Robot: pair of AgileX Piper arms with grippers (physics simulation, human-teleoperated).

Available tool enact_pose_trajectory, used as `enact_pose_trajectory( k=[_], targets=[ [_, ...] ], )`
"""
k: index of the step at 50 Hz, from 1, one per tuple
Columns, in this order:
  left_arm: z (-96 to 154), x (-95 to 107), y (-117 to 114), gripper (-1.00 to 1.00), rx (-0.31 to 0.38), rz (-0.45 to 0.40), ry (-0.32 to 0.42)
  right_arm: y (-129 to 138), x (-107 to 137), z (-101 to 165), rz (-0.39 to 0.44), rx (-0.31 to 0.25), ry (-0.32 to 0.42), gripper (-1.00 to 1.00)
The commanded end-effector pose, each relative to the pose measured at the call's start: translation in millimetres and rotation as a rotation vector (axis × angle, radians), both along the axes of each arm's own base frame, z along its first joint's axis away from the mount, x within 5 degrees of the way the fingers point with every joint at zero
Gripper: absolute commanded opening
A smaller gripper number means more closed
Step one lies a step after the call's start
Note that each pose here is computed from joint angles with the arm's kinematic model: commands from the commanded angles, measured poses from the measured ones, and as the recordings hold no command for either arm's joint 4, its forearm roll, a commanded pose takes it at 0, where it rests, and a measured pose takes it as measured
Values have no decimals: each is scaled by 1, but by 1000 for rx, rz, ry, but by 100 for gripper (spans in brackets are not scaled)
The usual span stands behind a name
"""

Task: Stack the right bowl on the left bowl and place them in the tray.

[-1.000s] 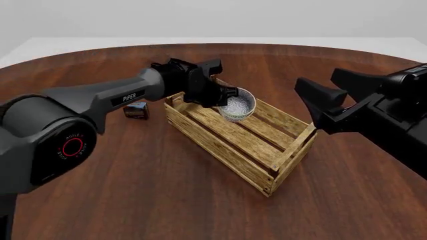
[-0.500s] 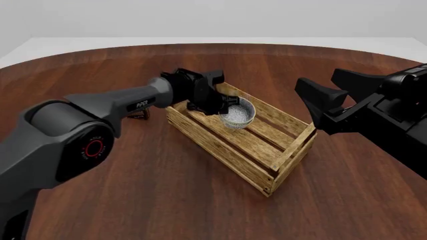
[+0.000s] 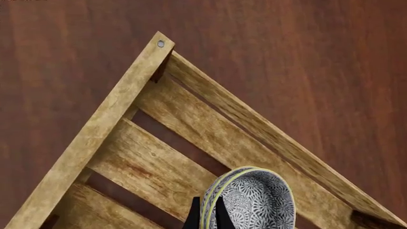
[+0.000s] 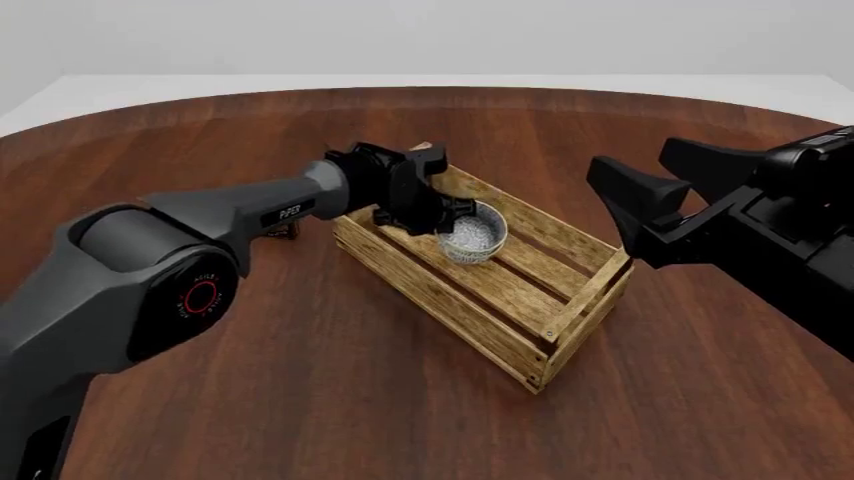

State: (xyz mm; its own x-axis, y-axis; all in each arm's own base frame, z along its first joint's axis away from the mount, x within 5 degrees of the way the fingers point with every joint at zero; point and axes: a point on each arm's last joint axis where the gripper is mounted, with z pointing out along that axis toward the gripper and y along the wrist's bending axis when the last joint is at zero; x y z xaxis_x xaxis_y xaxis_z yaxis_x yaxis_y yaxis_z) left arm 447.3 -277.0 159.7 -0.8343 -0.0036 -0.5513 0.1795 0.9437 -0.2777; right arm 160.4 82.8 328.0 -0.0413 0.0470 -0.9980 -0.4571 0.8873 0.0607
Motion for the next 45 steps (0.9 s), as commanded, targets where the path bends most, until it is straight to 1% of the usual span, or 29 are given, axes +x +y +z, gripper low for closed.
enact_pose_trajectory(
  k=[1, 4, 9, 17, 23, 27, 36, 40, 43, 45],
  targets=[
    [-18, 10, 3, 100, 26, -34, -48, 0, 0, 0, 1, 3, -2, 100],
    [-18, 13, 5, 100, 31, -34, -51, 0, 0, 0, 1, 3, -2, 100],
    [-16, 11, 4, 100, 36, -44, -52, 0, -1, 1, 1, 3, -2, 100],
    [-7, 5, 3, 100, 27, -47, -61, 0, -2, 1, 2, 3, -4, 100],
    [11, -1, 7, 100, 19, -51, -85, -1, -3, 1, 4, 2, -5, 100],
    [23, -8, 8, 100, 9, -57, -102, -1, -3, 1, 6, 2, -6, 100],
    [42, -19, 12, 100, -5, -63, -133, -1, -3, 1, 6, 1, -6, 100],
    [56, -28, 18, 100, -16, -67, -159, 0, -3, 1, 7, 1, -5, 100],
    [65, -29, 27, 100, -14, -62, -178, 0, -3, 1, 7, 1, -5, 100],
    [71, -36, 30, 100, -24, -59, -187, 0, -2, 1, 7, -1, -4, 100]
  ],
)
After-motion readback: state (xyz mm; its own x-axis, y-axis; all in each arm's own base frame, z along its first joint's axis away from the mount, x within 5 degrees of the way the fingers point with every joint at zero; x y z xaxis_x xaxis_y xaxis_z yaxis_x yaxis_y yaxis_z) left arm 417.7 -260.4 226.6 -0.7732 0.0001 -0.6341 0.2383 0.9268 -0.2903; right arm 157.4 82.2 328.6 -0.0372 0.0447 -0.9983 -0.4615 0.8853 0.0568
